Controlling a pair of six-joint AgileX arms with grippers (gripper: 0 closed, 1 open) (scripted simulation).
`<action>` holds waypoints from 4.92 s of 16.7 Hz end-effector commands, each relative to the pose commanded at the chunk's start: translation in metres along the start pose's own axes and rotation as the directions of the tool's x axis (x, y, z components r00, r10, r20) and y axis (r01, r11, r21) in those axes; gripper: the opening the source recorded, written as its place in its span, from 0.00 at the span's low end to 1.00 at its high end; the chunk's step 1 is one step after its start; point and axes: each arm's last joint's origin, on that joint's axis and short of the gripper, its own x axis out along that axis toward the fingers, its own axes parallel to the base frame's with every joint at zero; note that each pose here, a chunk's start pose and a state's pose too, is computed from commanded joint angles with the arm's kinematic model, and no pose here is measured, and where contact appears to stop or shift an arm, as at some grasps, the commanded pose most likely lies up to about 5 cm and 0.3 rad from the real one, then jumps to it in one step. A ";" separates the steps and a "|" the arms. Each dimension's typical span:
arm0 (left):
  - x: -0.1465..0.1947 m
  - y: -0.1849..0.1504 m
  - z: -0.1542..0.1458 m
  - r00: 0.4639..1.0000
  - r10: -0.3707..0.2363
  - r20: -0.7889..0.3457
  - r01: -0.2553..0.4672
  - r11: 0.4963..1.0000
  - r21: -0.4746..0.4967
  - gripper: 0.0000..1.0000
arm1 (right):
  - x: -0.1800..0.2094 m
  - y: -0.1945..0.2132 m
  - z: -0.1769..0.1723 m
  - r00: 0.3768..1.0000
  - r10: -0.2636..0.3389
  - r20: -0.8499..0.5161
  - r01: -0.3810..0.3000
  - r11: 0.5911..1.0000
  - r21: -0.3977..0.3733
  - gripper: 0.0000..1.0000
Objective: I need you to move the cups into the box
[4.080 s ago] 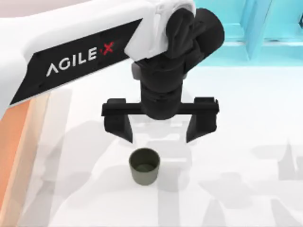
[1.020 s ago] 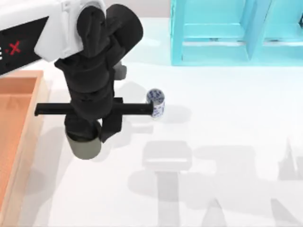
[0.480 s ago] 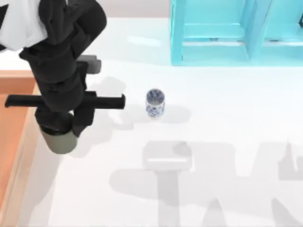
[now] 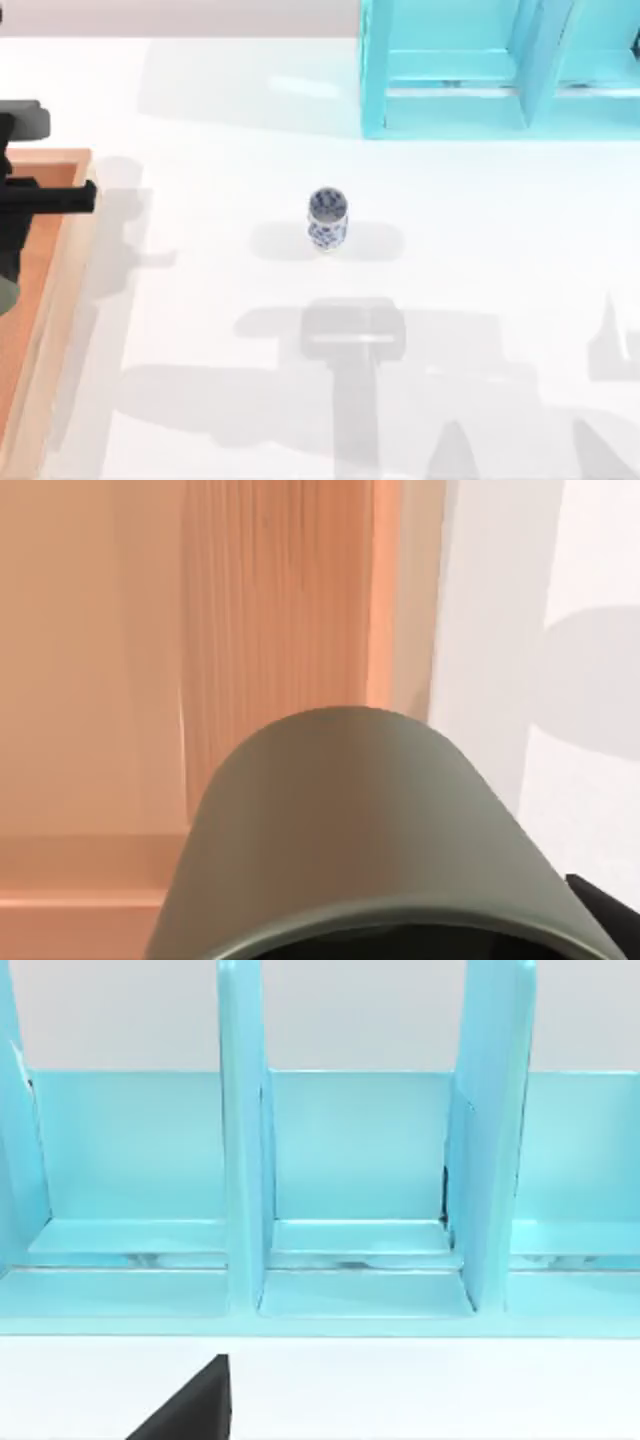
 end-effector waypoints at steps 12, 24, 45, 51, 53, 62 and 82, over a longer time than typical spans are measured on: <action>-0.017 0.101 -0.058 0.999 -0.026 0.028 0.025 1.000 0.015 0.00 | 0.000 0.000 0.000 1.000 0.000 0.000 0.000 1.000 0.000 1.00; 0.046 0.110 -0.057 0.999 -0.026 0.029 0.025 1.000 0.015 0.00 | 0.000 0.000 0.000 1.000 0.000 0.000 0.000 1.000 0.000 1.00; 0.047 0.110 -0.057 0.999 -0.026 0.028 0.025 1.000 0.015 1.00 | 0.000 0.000 0.000 1.000 0.000 0.000 0.000 1.000 0.000 1.00; 0.046 0.110 -0.057 0.999 -0.026 0.029 0.025 1.000 0.016 1.00 | 0.000 0.000 0.000 1.000 0.000 0.000 0.000 1.000 0.000 1.00; 0.038 0.110 -0.055 0.999 -0.027 0.026 0.027 1.000 0.015 1.00 | 0.000 0.000 0.000 1.000 0.000 0.000 0.000 1.000 0.000 1.00; -0.052 0.107 -0.058 0.999 -0.026 0.029 0.025 1.000 0.015 1.00 | 0.000 0.000 0.000 1.000 0.000 0.000 0.000 1.000 0.000 1.00; -0.022 -0.110 0.143 0.998 0.052 0.033 -0.052 0.999 0.012 1.00 | 0.000 0.000 0.000 1.000 0.000 0.000 0.000 1.000 0.000 1.00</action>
